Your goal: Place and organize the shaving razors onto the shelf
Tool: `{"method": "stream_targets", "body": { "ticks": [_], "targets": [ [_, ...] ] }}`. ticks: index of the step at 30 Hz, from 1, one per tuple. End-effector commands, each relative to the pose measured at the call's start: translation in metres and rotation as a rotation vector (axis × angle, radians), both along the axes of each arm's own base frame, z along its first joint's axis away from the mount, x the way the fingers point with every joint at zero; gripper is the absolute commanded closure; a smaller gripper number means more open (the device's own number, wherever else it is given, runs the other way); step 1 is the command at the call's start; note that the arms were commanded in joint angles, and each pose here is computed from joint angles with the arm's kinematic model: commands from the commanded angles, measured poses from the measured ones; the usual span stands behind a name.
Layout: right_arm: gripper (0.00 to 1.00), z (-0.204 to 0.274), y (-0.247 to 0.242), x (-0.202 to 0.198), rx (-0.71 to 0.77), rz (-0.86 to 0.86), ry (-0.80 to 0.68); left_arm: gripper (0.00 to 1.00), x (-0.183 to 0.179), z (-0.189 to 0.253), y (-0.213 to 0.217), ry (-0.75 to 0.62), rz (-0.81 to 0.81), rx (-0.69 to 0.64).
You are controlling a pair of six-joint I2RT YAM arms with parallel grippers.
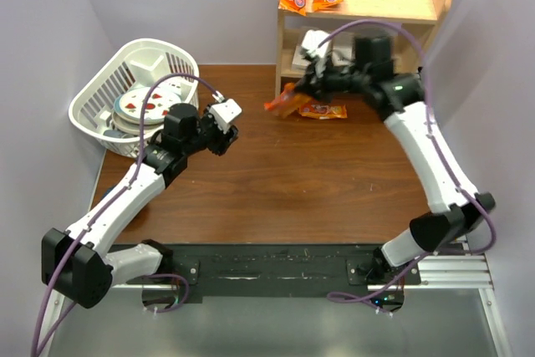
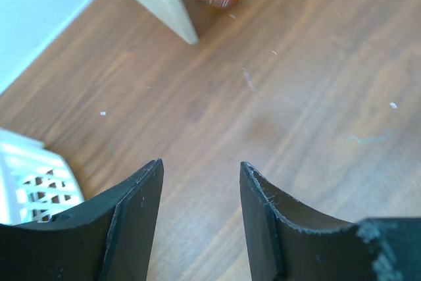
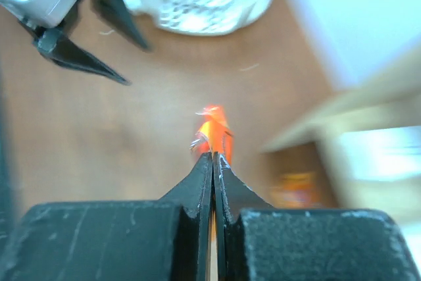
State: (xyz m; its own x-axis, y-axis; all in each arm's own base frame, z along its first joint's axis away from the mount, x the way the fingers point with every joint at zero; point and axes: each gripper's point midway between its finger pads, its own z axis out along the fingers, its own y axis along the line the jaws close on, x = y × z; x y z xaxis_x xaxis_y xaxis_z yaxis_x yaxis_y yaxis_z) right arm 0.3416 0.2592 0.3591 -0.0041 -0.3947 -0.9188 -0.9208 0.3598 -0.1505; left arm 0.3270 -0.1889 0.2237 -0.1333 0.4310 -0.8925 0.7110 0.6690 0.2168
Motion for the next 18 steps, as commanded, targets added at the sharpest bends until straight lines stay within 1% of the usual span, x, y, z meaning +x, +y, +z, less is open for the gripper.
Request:
{"method": "stream_targets", "body": {
  "ticks": [1, 2, 3, 5, 6, 8, 9, 11, 12, 13, 15, 16, 17, 18],
  "targets": [
    [1.0, 0.075, -0.041, -0.036, -0.141, 0.095, -0.358, 0.45, 0.015, 0.038, 0.002, -0.099, 0.046, -0.094],
    [1.0, 0.086, -0.05, -0.029, -0.183, 0.056, -0.432, 0.45, 0.015, 0.038, 0.001, -0.102, 0.042, -0.098],
    [1.0, 0.11, -0.057, -0.027, -0.177, 0.015, -0.521, 0.44, 0.015, 0.034, -0.001, -0.092, 0.035, -0.102],
    [1.0, 0.132, -0.073, -0.012, -0.196, -0.094, -0.614, 0.44, 0.015, 0.032, -0.004, -0.082, 0.027, -0.112],
    [1.0, 0.154, -0.084, -0.005, -0.18, -0.155, -0.698, 0.44, 0.015, 0.032, -0.005, -0.082, 0.021, -0.115],
    [1.0, 0.175, -0.1, 0.006, -0.177, -0.244, -0.779, 0.44, 0.016, 0.031, -0.007, -0.083, 0.016, -0.126],
    [1.0, 0.196, -0.116, 0.018, -0.173, -0.356, -0.854, 0.44, 0.016, 0.032, -0.007, -0.086, 0.015, -0.129],
    [1.0, 0.218, -0.132, 0.03, -0.145, -0.47, -0.92, 0.44, 0.017, 0.032, -0.009, -0.087, 0.011, -0.133],
    [1.0, 0.245, -0.15, 0.034, -0.112, -0.575, -0.998, 0.44, 0.017, 0.031, -0.008, -0.086, 0.013, -0.132],
    [1.0, 0.252, -0.156, 0.043, -0.105, -0.625, -1.018, 0.44, 0.016, 0.032, -0.008, -0.089, 0.011, -0.132],
    [1.0, 0.283, -0.176, 0.046, -0.089, -0.727, -1.097, 0.44, 0.015, 0.03, -0.008, -0.085, 0.012, -0.13],
    [1.0, 0.283, -0.179, 0.059, -0.096, -0.747, -1.101, 0.44, 0.015, 0.029, -0.007, -0.084, 0.014, -0.129],
    [1.0, 0.301, -0.19, 0.058, -0.085, -0.784, -1.142, 0.44, 0.014, 0.029, -0.007, -0.086, 0.014, -0.13],
    [1.0, 0.308, -0.193, 0.061, -0.084, -0.797, -1.163, 0.44, 0.013, 0.029, -0.006, -0.087, 0.014, -0.131]
  ]
}}
